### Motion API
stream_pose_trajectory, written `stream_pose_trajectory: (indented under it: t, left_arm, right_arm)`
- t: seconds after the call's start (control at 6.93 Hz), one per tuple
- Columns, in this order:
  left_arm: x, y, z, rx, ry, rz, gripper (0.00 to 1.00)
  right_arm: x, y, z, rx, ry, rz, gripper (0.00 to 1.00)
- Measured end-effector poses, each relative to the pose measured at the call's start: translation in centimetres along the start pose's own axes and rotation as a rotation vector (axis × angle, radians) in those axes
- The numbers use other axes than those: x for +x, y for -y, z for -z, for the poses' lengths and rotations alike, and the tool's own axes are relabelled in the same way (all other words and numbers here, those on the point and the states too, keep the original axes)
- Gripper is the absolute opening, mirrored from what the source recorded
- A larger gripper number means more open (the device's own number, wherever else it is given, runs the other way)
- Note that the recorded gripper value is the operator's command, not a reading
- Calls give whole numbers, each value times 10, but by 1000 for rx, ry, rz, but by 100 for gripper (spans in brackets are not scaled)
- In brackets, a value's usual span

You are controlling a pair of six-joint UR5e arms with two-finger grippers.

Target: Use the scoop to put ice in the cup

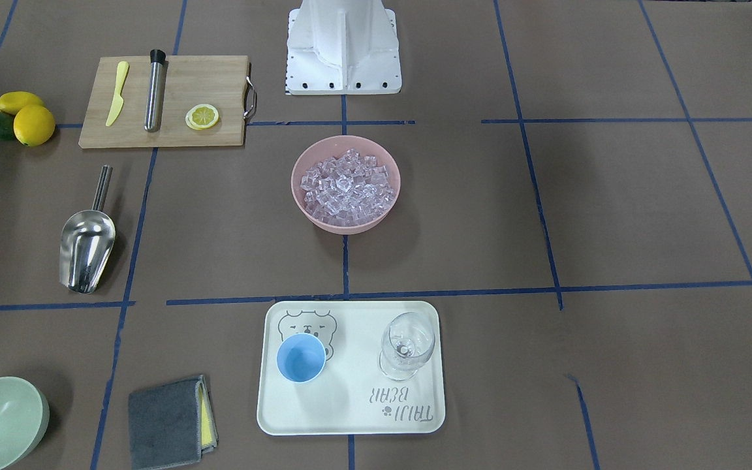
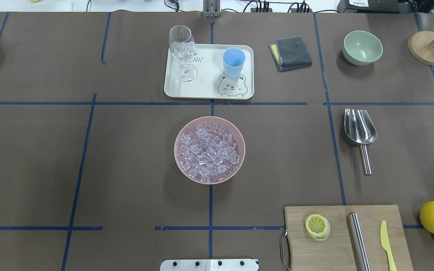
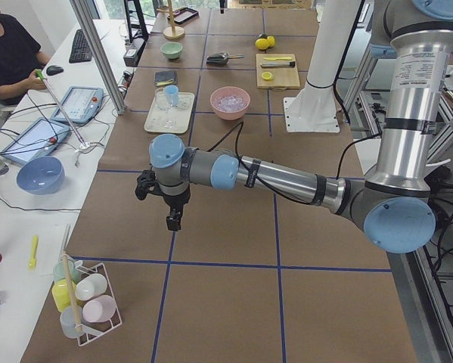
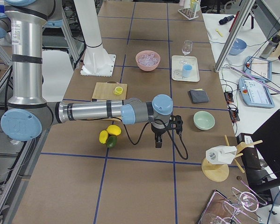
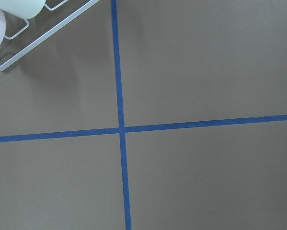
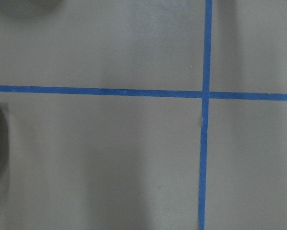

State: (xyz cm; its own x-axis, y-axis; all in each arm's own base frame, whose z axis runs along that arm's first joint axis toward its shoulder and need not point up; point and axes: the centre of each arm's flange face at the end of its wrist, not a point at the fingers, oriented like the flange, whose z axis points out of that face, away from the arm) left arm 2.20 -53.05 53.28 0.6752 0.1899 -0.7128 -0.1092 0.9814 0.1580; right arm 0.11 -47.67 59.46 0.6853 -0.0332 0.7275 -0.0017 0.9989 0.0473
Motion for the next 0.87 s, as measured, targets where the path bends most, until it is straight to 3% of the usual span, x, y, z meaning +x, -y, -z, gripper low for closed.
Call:
stream_pose_trajectory:
  t: [0.14, 0.43, 0.72, 0.87]
  left_arm:
    - [57, 12, -17, -20, -22, -114, 100]
    - [191, 33, -40, 16, -103, -416, 100]
    - [305, 27, -67, 115, -215, -713, 100]
    - [349, 21, -78, 173, -237, -818, 100]
  right_arm:
    - [-17, -3, 4, 8, 16, 34, 100]
    - [-57, -7, 10, 34, 44, 126, 100]
    - [-93, -10, 1, 21, 65, 208, 100]
    - [-109, -12, -3, 17, 74, 247, 100]
